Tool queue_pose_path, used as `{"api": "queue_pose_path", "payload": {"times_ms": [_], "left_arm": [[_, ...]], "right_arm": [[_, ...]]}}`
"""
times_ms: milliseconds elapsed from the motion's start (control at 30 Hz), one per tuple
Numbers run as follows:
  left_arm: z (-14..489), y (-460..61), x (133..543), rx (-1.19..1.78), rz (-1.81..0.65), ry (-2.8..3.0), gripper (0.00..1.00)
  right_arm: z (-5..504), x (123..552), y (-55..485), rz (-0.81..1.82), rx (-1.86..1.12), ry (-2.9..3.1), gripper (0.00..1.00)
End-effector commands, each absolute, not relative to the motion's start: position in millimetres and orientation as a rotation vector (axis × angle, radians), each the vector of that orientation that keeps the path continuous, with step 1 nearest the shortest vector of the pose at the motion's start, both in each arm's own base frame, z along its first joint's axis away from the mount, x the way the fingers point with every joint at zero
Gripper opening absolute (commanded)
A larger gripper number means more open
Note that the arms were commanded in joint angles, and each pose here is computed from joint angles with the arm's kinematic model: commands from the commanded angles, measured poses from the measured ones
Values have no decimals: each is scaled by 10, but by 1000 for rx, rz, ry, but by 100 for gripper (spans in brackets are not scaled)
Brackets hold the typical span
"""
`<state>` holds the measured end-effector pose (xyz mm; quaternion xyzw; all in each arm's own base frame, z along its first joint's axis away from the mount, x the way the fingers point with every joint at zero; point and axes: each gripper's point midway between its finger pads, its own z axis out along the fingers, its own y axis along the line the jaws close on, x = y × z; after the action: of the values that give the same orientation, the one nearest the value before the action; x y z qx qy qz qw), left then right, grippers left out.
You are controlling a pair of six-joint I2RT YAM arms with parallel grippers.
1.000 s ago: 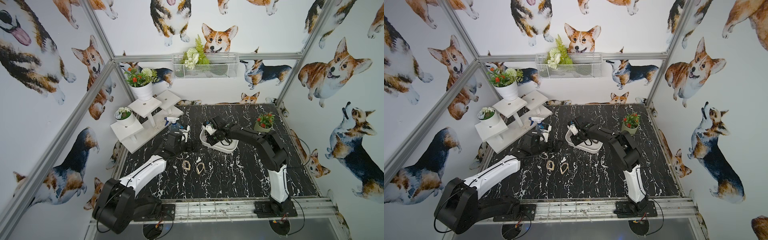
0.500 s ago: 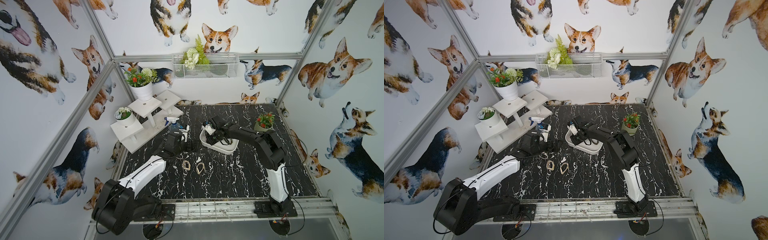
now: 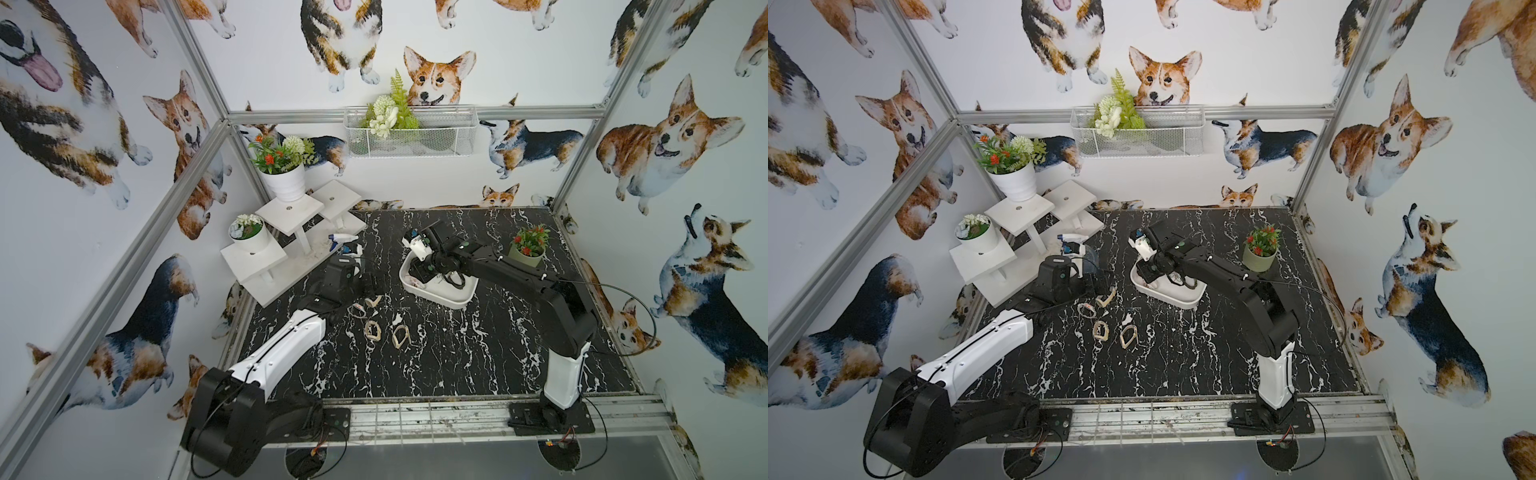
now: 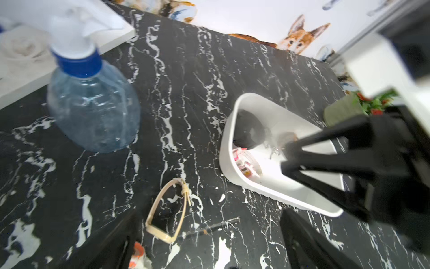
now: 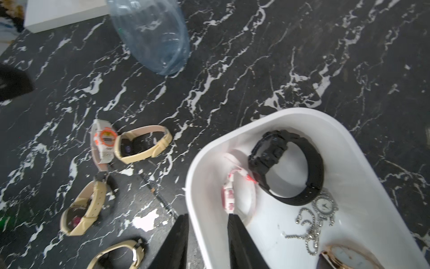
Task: Put the watch into the storage box
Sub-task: Place the watch in the storage box, then pick up the watch at the center of the board.
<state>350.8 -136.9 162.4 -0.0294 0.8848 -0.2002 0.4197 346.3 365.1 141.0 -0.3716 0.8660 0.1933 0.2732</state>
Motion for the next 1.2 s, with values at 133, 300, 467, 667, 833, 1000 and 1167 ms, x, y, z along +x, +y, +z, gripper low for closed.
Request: {"api": "queue_pose_path", "payload": {"times_ms": [133, 300, 467, 667, 833, 1000, 1167], "left_arm": [[1492, -834, 3521, -411, -471, 2249, 100], [1376, -600, 3486, -519, -410, 2268, 100], [1293, -530, 3462, -547, -411, 2262, 100], [1248, -448, 3434, -576, -384, 2250, 100], [1291, -383, 3404, -589, -355, 2216, 100], [1310, -362, 3394, -591, -346, 2203, 100], [1315, -374, 3402, -585, -352, 2203, 100]], "right_arm": [[1440, 3017, 4157, 612, -1203, 2201, 38], [1253, 2864, 4436, 617, -1282, 2206, 41], [1089, 2856, 4635, 599, -1330, 2234, 42], [888, 2942, 4774, 585, -1337, 2277, 43], [710, 2960, 4860, 586, -1365, 2317, 43], [536, 2952, 4893, 577, -1386, 2346, 42], [398, 2913, 4879, 560, -1411, 2372, 34]]}}
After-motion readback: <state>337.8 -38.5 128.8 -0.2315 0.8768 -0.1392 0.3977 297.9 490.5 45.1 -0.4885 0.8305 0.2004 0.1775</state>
